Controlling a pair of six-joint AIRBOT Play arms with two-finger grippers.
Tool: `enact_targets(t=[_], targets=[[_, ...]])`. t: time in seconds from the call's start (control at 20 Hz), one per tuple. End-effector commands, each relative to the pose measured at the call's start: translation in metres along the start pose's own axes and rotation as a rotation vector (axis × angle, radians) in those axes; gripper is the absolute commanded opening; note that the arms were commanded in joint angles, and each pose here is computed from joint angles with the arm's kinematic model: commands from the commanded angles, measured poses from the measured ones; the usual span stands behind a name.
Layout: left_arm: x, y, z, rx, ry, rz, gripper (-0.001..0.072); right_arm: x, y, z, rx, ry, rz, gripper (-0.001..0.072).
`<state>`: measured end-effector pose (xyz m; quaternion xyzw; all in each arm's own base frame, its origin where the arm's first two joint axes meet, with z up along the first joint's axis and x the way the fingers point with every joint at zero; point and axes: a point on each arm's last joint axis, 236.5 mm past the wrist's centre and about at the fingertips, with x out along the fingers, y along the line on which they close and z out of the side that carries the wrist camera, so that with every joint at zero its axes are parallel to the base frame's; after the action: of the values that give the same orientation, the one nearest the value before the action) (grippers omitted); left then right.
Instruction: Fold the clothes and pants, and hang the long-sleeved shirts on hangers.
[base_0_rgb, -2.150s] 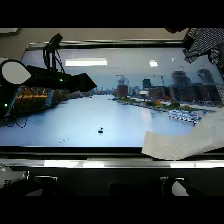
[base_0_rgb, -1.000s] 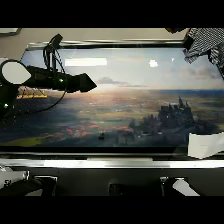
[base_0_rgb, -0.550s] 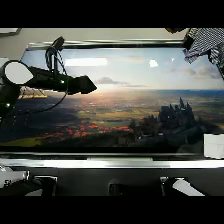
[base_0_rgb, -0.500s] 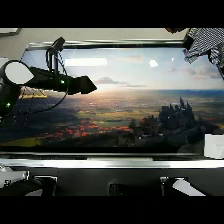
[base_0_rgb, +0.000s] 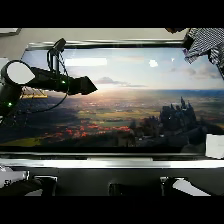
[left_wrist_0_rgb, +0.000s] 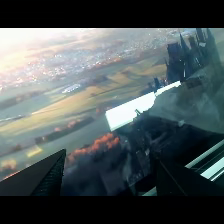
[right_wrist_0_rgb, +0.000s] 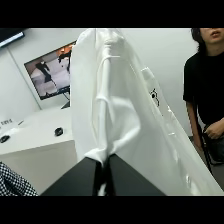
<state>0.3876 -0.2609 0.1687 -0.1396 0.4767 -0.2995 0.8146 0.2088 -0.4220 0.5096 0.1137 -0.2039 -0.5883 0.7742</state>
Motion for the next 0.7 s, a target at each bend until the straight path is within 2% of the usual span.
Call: enact_targets(t=[0.0, 0.25, 0.65], targets=[[0.001, 0.001, -0.006, -0.001, 0.026, 0.002, 0.06, 0.008, -0.025, 0.012, 0.099, -0.045, -0.048, 0.0027], [0.004, 0.003, -0.016, -0.008, 0.072, 0.006, 0.06, 0.015, -0.037, 0.03, 0.107, -0.102, -0.034, 0.0027], [0.003, 0.0, -0.019, -0.012, 0.084, -0.004, 0.06, 0.03, -0.035, 0.016, 0.079, -0.105, -0.02, 0.0028]])
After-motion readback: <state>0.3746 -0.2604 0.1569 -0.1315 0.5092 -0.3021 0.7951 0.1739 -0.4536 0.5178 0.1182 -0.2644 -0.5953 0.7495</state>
